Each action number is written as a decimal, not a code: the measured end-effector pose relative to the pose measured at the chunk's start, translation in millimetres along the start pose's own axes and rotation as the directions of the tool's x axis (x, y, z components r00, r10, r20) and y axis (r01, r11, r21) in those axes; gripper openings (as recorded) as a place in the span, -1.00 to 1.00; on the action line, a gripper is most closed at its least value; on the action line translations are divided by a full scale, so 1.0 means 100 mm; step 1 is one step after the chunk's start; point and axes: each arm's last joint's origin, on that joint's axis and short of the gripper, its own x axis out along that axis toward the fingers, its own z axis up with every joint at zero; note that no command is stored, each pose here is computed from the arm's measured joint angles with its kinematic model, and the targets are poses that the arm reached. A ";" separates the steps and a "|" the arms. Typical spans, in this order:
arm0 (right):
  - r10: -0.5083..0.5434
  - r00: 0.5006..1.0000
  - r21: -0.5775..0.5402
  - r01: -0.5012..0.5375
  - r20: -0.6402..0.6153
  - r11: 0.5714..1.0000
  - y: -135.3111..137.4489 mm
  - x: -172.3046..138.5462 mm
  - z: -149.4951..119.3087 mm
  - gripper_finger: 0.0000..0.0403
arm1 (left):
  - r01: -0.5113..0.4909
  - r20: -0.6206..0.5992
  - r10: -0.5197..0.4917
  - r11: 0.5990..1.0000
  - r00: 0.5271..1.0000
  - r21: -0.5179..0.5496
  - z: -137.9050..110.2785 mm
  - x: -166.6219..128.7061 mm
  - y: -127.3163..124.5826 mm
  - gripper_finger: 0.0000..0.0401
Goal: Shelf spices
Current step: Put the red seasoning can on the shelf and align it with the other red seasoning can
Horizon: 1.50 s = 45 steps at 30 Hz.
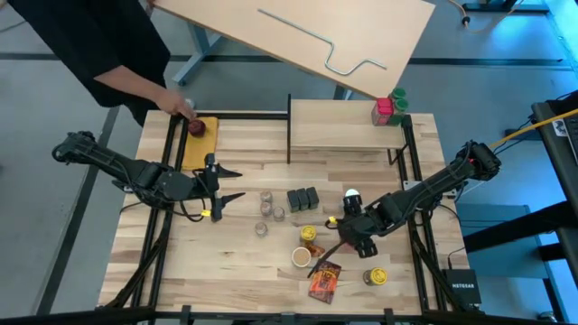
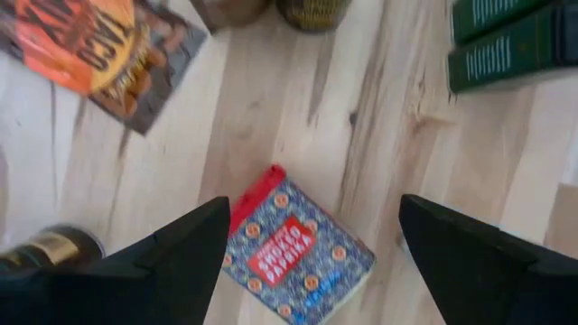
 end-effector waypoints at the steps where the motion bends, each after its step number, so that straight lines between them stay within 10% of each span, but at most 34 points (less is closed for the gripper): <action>1: 0.003 1.000 0.001 -0.003 0.012 1.000 0.00 0.00 0.01 0.63 | 0.000 0.000 0.000 1.000 1.000 0.000 0.00 0.00 0.00 0.24; 21: -0.078 0.997 0.144 0.074 0.026 0.987 0.01 0.03 -0.02 0.96 | -0.002 -0.025 0.002 1.000 1.000 -0.005 -0.03 0.00 0.00 0.24; 45: 0.008 0.997 -0.271 -0.028 -0.077 0.962 0.10 0.14 -0.20 0.81 | -0.002 -0.020 0.002 1.000 1.000 0.011 -0.02 0.00 0.00 0.24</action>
